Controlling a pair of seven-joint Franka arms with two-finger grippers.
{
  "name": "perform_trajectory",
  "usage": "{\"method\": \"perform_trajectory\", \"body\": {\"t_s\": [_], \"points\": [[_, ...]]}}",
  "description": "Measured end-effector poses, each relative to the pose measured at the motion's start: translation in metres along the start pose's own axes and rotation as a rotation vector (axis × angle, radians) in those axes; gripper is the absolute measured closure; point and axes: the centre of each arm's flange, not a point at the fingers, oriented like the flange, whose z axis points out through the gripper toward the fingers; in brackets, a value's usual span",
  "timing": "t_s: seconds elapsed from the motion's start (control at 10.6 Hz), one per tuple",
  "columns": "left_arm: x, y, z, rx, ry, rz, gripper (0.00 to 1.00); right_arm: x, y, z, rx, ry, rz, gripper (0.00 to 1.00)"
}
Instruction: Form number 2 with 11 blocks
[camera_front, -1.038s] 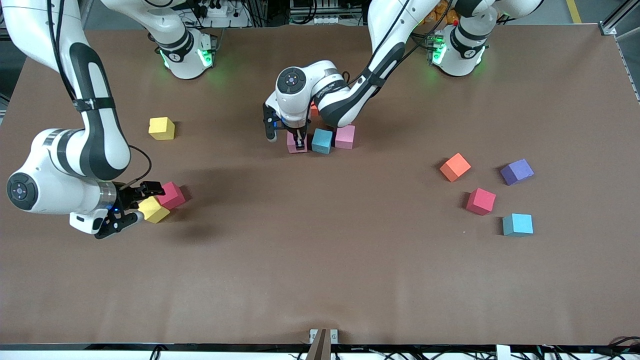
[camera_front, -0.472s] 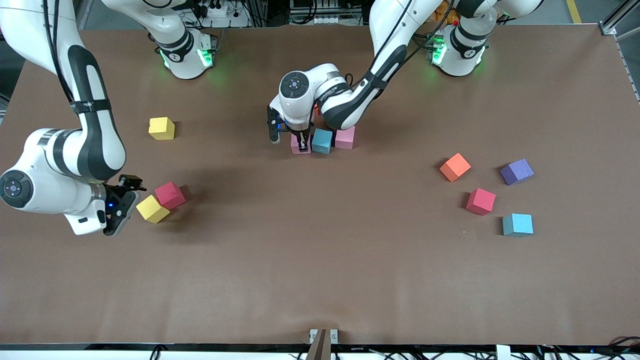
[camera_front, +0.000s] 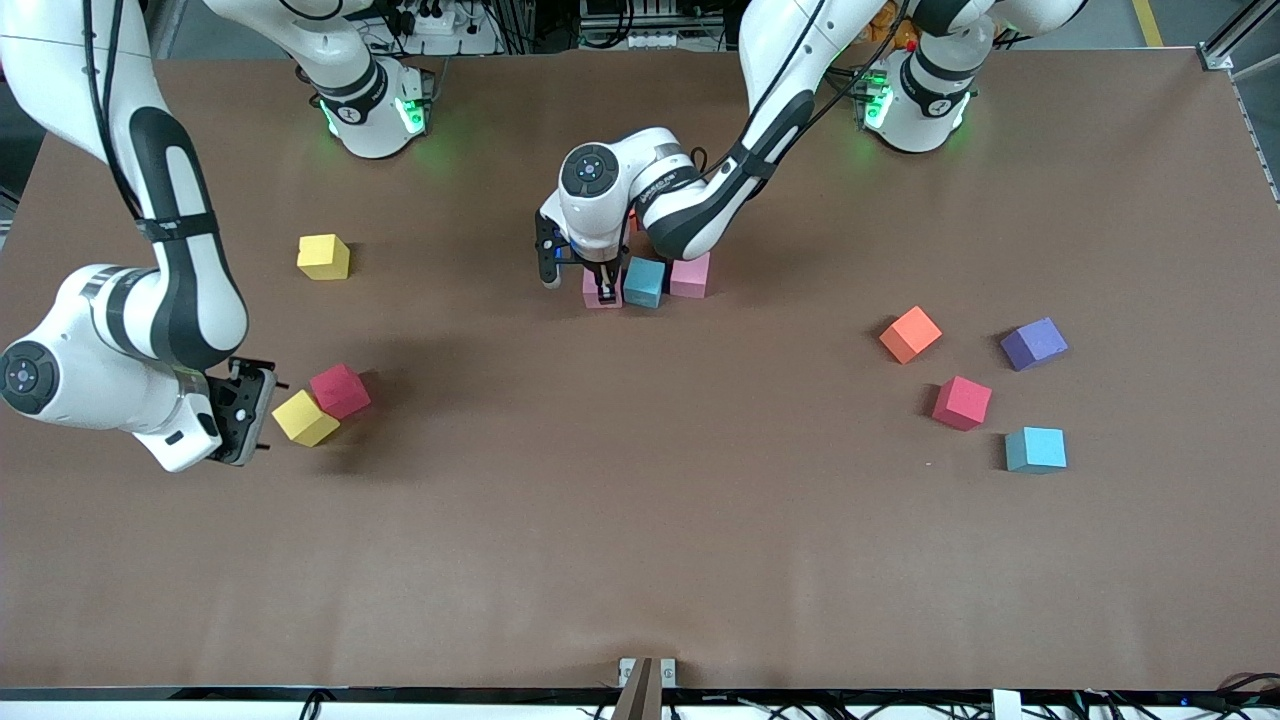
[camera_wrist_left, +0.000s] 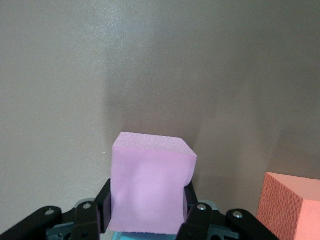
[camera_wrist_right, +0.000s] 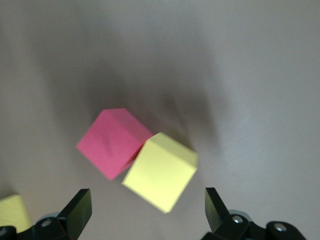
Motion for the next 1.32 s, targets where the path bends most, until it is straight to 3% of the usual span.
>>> {"method": "perform_trajectory", "body": {"t_s": [0.19,0.38,0.66,0.75,0.94,1.23,1.32], "points": [[-0.001,0.0,0.001,-0.001,-0.002,0.0,0.43,-0.008,-0.003,-0.022,0.032,-0.005,0.286,0.0],[-0.001,0.001,0.001,-0.001,-0.003,0.0,0.43,-0.013,-0.011,-0.066,0.007,0.012,0.523,0.0],[-0.002,0.002,0.001,-0.003,-0.005,0.001,0.43,-0.024,-0.038,-0.145,-0.1,0.024,0.66,0.0],[-0.003,0.002,0.001,-0.003,-0.006,0.001,0.43,-0.029,-0.052,-0.169,-0.109,0.033,0.711,0.0],[-0.004,0.002,0.001,-0.005,-0.007,0.001,0.43,-0.037,-0.08,-0.198,-0.078,0.032,0.858,0.0],[-0.006,0.001,0.002,-0.011,-0.008,0.003,0.43,-0.047,-0.113,-0.212,0.012,-0.028,1.106,0.0],[-0.007,0.001,0.002,-0.012,-0.009,0.008,0.43,-0.049,-0.12,-0.212,0.031,-0.044,1.139,0.0]]}}
